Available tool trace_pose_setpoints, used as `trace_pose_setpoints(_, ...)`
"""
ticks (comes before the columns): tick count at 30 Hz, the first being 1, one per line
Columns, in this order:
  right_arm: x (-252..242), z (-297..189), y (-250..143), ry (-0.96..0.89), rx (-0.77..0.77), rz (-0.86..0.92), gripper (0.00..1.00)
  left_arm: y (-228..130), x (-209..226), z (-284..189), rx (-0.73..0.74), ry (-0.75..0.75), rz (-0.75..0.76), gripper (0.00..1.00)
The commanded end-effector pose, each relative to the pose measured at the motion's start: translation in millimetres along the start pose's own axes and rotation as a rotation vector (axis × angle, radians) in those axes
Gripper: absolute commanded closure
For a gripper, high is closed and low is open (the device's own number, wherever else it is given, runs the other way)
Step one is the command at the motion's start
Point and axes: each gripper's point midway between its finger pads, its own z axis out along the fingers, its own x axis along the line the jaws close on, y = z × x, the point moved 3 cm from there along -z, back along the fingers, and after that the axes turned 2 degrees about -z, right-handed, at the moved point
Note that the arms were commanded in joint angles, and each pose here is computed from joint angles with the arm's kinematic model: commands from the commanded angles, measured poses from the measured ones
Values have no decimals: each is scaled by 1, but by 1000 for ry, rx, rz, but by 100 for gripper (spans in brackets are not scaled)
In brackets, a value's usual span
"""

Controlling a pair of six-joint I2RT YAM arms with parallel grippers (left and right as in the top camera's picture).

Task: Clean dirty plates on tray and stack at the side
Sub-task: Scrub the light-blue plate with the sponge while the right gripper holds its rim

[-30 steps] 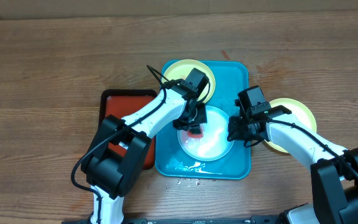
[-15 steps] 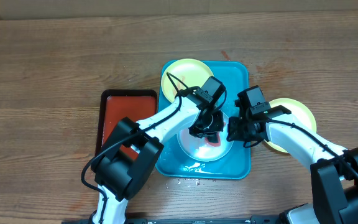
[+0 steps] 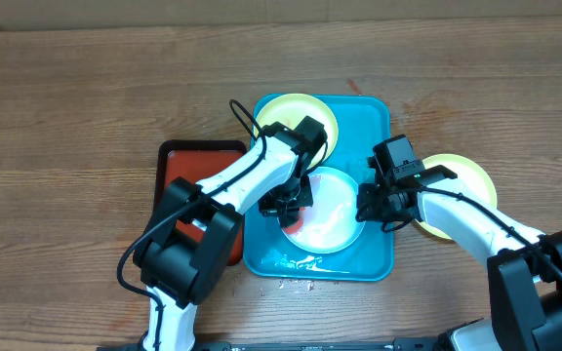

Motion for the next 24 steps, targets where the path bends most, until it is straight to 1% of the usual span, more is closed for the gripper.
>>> trace_pose_setpoints(1, -3, -2, 9, -29, -28, 8, 96, 27, 10, 3, -128, 80, 41, 96)
trace_pose_setpoints(5, -4, -2, 8, -30, -25, 8, 96, 30, -25, 2, -113, -121, 100, 96)
trace_pose_setpoints(9, -4, -2, 7, -31, -21, 8, 96, 28, -65, -2, -69, -361, 136, 96)
trace_pose_setpoints(11, -4, -2, 6, -32, -18, 9, 96, 26, -82, -2, -46, -447, 155, 95)
trace_pose_setpoints(14, -4, -2, 6, -33, -16, 10, 96, 17, -102, 6, 10, -531, 186, 96)
trace_pose_setpoints(16, -5, -2, 5, -34, -13, 10, 96, 4, -116, 13, 81, -593, 217, 96)
trace_pose_setpoints(19, -5, -2, 5, -35, -11, 10, 96, -12, -125, 17, 147, -624, 244, 96)
trace_pose_setpoints(24, -5, -2, 5, -35, -12, 10, 96, -31, -136, 12, 193, -657, 296, 96)
